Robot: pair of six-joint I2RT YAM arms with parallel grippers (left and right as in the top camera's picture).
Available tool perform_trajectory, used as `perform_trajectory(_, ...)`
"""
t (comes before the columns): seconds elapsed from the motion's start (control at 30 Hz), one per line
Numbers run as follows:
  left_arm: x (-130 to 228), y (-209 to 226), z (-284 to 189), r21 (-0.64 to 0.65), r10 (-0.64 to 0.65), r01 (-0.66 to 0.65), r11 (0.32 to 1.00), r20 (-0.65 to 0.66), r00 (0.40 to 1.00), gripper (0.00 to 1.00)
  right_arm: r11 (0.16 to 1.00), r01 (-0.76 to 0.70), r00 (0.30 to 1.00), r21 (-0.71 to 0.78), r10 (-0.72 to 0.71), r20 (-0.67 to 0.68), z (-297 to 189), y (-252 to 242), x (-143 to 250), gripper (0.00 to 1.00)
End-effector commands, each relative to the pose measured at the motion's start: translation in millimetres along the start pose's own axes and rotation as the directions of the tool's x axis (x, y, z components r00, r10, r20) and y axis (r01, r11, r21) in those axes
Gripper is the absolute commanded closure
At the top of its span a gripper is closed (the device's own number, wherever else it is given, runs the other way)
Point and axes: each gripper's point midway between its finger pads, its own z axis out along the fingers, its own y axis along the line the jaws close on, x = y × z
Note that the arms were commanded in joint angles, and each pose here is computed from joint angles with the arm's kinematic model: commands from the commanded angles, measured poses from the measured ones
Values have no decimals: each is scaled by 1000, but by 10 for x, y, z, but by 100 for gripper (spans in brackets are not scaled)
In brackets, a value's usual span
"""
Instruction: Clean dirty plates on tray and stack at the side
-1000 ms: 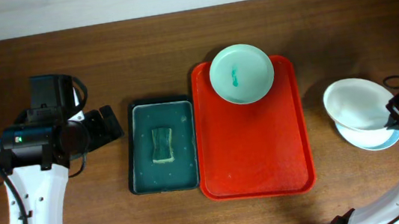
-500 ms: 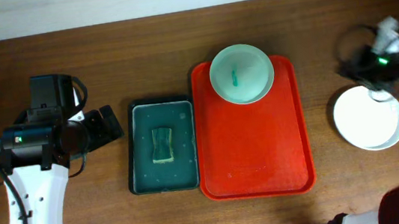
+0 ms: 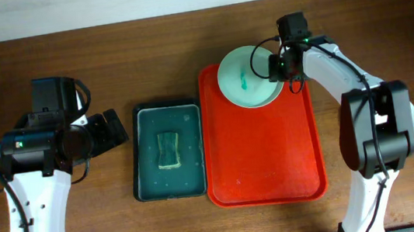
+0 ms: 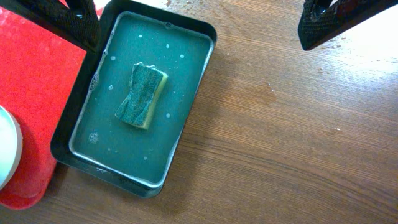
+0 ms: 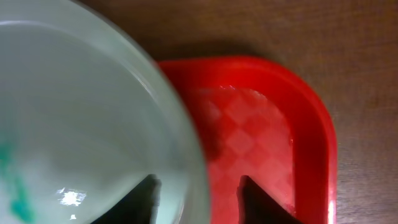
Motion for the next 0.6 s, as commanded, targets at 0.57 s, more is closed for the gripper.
perform_trajectory(0.57, -32, 3, -48, 5, 0, 0, 1000, 18, 1000, 1, 991, -118, 894, 59, 132, -429, -1522, 173, 1844, 96)
